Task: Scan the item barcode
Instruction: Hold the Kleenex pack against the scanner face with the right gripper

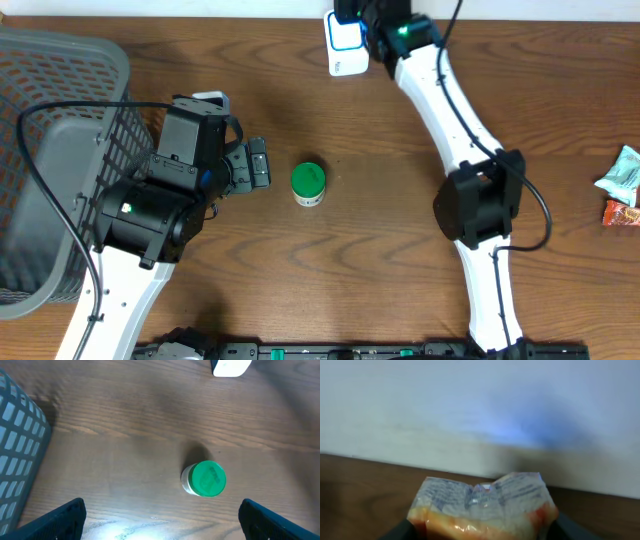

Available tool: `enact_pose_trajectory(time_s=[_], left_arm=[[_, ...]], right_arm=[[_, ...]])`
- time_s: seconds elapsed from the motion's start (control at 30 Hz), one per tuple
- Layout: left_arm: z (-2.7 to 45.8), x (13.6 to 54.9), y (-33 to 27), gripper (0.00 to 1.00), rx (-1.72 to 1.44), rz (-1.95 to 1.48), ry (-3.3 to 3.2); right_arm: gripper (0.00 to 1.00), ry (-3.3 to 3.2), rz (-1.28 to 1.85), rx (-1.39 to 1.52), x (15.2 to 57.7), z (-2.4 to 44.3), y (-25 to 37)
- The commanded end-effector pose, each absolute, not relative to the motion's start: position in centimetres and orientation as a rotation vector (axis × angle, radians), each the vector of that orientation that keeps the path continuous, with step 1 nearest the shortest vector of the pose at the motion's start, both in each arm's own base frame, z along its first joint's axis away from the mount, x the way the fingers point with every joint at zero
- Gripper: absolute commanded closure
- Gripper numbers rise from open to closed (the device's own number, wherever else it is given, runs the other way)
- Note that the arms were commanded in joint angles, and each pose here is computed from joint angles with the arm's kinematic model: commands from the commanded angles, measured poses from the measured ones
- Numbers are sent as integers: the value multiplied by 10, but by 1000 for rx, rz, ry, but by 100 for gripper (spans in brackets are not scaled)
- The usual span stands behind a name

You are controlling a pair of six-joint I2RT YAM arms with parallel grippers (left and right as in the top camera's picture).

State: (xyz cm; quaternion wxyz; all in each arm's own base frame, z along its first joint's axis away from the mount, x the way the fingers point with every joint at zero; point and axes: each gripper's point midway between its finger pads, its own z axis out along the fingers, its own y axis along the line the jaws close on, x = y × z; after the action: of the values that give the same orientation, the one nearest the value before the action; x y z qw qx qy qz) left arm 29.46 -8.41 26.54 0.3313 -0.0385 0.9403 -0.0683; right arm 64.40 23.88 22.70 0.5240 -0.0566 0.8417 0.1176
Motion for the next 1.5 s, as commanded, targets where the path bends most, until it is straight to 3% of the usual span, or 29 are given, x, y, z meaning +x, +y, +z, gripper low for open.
enact_pose_trajectory(time_s=[0.0, 0.9, 1.27, 1.47], left_arm=[[267, 296, -81, 2, -101, -157, 2453], [267, 296, -81, 2, -102, -157, 2453], [267, 296, -81, 2, -101, -157, 2453], [267, 296, -81, 2, -101, -157, 2453]], right_arm=[[49, 2012, 211, -121, 654, 193, 228], [49, 1920, 194, -88, 678, 102, 231], [53, 1936, 192, -94, 676, 103, 232], [54, 1949, 187, -95, 665, 150, 227]])
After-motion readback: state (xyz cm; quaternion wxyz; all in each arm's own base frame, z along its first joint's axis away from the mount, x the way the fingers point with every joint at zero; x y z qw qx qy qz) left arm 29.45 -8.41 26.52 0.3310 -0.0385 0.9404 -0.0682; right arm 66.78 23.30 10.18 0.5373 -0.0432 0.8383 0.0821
